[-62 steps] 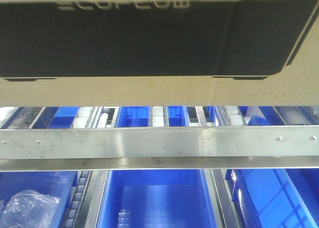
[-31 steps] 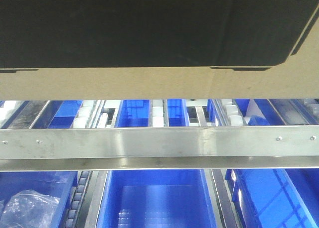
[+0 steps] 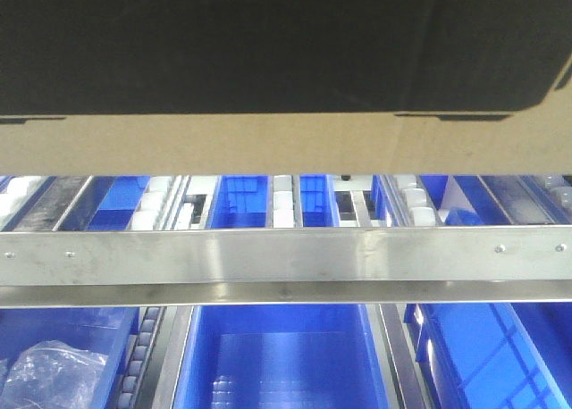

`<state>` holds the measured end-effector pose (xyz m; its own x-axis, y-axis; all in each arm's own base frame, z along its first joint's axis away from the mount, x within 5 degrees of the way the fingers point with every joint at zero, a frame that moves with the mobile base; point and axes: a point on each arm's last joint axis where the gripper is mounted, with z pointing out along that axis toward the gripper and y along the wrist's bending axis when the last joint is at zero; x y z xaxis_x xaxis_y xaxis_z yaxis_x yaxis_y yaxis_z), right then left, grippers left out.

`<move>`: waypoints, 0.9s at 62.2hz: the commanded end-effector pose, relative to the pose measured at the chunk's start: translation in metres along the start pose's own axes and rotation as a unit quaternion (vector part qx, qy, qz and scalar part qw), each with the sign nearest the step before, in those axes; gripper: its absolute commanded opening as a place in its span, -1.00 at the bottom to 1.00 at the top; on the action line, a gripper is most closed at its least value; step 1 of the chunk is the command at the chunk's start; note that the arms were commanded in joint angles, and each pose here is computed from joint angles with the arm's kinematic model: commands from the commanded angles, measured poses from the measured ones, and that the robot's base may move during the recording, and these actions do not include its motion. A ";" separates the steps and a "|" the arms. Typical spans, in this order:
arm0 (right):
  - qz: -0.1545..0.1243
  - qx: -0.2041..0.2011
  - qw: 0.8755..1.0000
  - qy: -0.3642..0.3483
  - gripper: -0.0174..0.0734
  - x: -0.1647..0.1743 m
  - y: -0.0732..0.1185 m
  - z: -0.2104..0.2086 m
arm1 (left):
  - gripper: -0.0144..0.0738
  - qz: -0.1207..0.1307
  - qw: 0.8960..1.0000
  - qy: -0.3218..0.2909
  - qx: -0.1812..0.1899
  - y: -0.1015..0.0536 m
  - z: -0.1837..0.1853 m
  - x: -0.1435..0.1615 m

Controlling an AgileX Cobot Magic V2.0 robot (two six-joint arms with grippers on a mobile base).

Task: Grab box from left shelf to table start
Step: 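Lift the box with both grippers and pull it toward the robot, then hold the raised box in both grippers while turning away from shelf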

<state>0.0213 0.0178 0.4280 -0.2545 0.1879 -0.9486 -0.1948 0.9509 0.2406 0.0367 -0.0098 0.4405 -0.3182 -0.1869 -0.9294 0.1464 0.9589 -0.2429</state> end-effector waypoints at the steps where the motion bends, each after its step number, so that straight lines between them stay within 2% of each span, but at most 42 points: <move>1: -0.049 0.050 0.993 -0.090 -0.49 -0.022 -0.005 -0.007 | -0.90 0.026 0.992 -0.120 -0.009 0.000 -0.014 -0.025; 5: -0.049 0.050 0.993 -0.097 -0.49 -0.023 -0.005 -0.007 | -0.90 0.051 0.991 -0.125 -0.011 0.000 -0.018 -0.024; 8: -0.050 0.049 0.992 -0.104 -0.49 -0.024 -0.005 -0.007 | -0.90 0.056 0.990 -0.132 -0.010 0.000 -0.021 -0.024; 22: -0.051 0.045 0.989 -0.133 -0.49 -0.029 -0.004 -0.008 | -0.90 0.063 0.983 -0.172 -0.011 0.001 -0.040 -0.022; 56: -0.051 0.046 0.990 -0.126 -0.49 -0.028 -0.004 -0.008 | -0.90 0.068 0.983 -0.173 -0.017 0.002 -0.040 -0.022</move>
<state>0.0216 0.0184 0.4343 -0.1908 0.2155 -0.9577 -0.2131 0.9432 0.2547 0.0121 -0.0040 0.4439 -0.2170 -0.1419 -0.9658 0.1744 0.9678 -0.1814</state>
